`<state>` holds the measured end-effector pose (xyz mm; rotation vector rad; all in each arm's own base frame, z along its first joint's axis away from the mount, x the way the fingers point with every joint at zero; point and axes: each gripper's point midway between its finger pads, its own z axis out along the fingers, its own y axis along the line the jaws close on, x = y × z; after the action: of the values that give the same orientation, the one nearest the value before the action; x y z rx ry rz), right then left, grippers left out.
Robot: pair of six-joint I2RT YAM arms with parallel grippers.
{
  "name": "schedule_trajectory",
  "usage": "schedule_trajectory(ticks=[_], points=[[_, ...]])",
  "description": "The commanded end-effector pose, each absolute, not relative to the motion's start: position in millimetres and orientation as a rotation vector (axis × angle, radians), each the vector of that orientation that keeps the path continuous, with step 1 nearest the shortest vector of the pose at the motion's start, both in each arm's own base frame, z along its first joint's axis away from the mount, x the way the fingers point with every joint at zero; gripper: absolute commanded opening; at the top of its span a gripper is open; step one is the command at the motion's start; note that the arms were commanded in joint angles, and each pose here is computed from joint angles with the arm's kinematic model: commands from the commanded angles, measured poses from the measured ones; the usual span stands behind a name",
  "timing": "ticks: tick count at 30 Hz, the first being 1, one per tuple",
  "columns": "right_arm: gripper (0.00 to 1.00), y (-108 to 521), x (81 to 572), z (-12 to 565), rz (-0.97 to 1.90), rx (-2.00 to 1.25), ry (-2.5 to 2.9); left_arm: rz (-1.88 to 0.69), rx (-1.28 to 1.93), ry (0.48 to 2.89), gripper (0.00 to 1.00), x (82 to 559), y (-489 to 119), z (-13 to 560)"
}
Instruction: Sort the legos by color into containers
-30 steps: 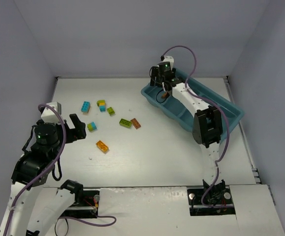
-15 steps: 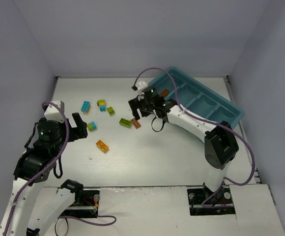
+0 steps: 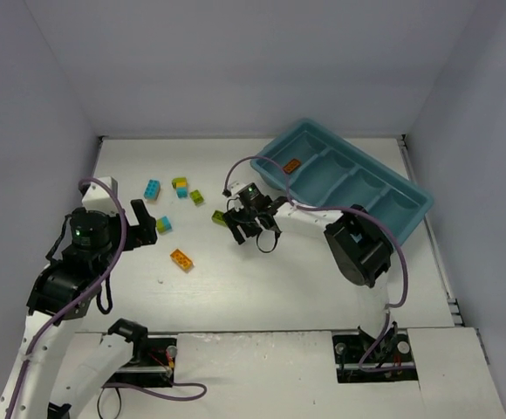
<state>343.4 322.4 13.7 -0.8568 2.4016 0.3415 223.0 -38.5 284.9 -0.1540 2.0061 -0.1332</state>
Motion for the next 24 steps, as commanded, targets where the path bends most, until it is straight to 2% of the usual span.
schedule_trajectory(ticks=[1,5,7,8,10,11,14,20,24], points=[[0.7,344,368,29,0.368,-0.825,2.312,-0.148,-0.148,1.955,0.89,227,-39,303],[0.67,345,379,14,0.333,-0.801,2.319,-0.137,-0.15,1.956,0.89,224,-37,304],[0.6,346,382,6,0.321,-0.794,2.329,-0.128,-0.153,1.956,0.89,222,-35,304],[0.46,346,383,5,0.315,-0.792,2.33,-0.126,-0.153,1.957,0.89,221,-34,303],[0.32,340,387,4,0.277,-0.767,2.331,-0.119,-0.156,1.958,0.89,221,-33,303],[0.18,337,388,4,0.269,-0.758,2.334,-0.119,-0.156,1.956,0.89,220,-33,302],[0.0,329,395,15,0.268,-0.729,2.318,-0.117,-0.155,1.961,0.89,220,-33,300],[0.0,304,440,107,0.224,-0.554,2.156,-0.128,-0.151,1.975,0.89,225,-37,295],[0.0,256,488,186,0.154,-0.247,2.031,-0.132,-0.149,1.995,0.89,228,-39,289]])
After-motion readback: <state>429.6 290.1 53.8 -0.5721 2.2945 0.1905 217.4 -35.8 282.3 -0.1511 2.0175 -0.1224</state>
